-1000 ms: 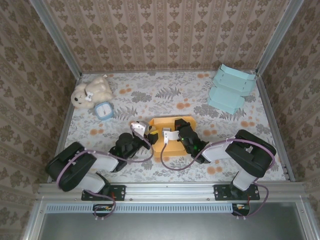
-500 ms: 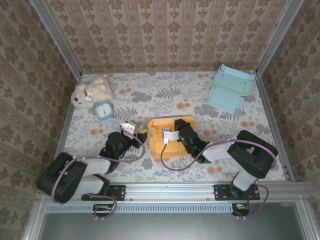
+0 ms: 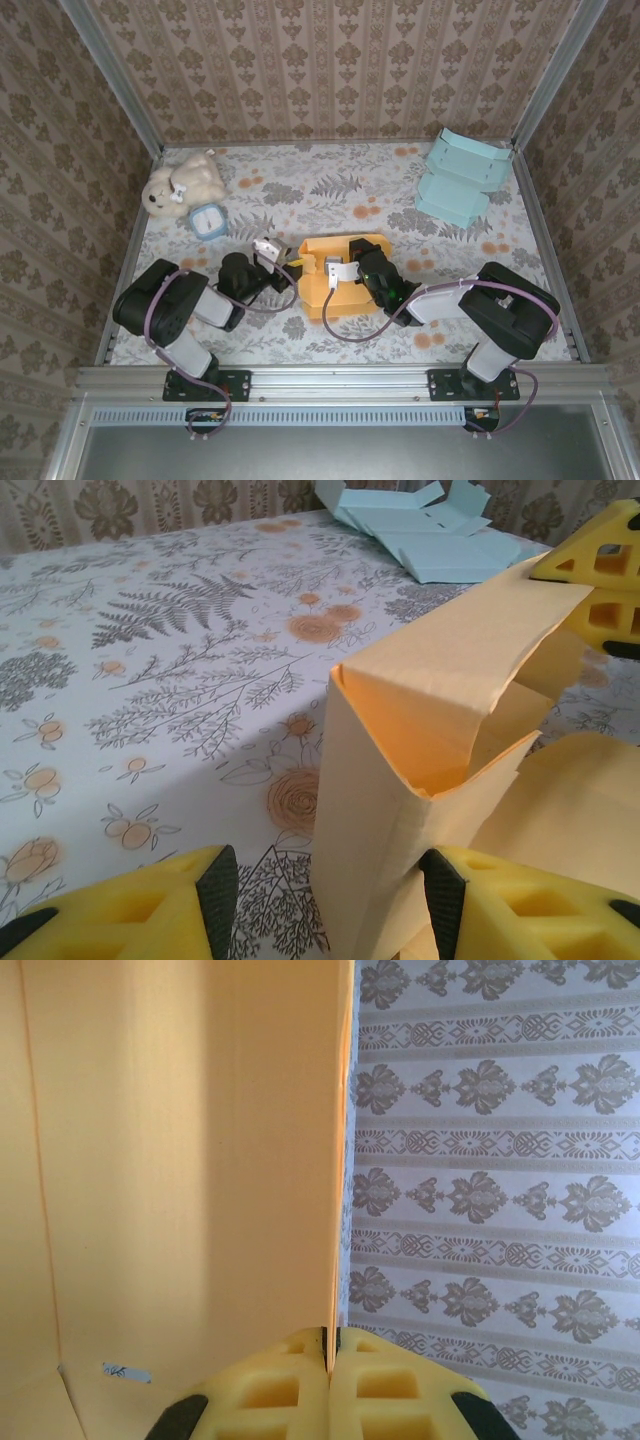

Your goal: Fold the paper box

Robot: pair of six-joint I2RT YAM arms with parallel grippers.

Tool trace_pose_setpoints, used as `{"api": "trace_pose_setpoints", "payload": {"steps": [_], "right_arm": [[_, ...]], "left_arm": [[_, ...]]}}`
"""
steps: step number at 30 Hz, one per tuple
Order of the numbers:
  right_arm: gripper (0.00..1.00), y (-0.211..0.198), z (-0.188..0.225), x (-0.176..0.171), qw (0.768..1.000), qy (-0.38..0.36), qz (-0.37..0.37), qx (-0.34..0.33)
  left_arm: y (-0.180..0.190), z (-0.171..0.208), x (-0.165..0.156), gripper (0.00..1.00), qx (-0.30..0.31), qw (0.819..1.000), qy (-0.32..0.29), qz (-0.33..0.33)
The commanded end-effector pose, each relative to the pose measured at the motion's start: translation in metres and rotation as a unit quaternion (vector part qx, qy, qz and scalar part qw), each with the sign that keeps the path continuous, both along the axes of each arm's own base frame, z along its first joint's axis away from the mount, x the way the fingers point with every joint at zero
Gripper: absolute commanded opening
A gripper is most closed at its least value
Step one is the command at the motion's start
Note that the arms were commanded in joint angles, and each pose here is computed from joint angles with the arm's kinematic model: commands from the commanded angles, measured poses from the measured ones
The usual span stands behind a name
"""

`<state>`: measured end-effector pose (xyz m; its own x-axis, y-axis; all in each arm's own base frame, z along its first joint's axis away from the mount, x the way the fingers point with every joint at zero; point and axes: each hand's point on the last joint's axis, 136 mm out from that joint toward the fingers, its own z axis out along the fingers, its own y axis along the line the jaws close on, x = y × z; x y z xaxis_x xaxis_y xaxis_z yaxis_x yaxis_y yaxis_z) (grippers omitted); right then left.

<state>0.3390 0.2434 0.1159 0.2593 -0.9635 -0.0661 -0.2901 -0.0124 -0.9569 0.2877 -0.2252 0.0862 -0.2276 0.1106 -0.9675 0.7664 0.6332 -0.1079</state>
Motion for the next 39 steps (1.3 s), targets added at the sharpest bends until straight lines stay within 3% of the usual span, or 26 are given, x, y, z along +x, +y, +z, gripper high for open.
{"api": "trace_pose_setpoints", "payload": {"steps": [1,8,20,30,36,39], "right_arm": [[0.00,0.002,-0.028,-0.012,0.998,0.050,0.023,-0.028],[0.00,0.002,-0.032,-0.012,0.998,0.055,0.023,-0.031],[0.00,0.002,-0.033,-0.013,0.998,0.058,0.023,-0.033],[0.00,0.002,-0.035,-0.011,0.998,0.056,0.016,-0.039],[0.00,0.001,-0.035,-0.010,0.998,0.057,0.013,-0.038],[0.00,0.001,-0.036,-0.010,0.998,0.057,0.012,-0.038]], "left_arm": [[-0.010,0.016,0.009,0.54,-0.012,0.999,-0.039,-0.022],[-0.034,0.010,0.005,0.52,-0.011,0.998,-0.031,-0.047],[-0.055,0.010,0.024,0.48,0.009,0.998,-0.052,0.036],[-0.053,0.006,0.040,0.41,0.028,0.984,-0.061,0.164],[-0.047,-0.009,0.036,0.38,0.042,0.985,-0.047,0.163],[-0.037,-0.007,0.034,0.31,0.042,0.982,-0.045,0.177]]}}
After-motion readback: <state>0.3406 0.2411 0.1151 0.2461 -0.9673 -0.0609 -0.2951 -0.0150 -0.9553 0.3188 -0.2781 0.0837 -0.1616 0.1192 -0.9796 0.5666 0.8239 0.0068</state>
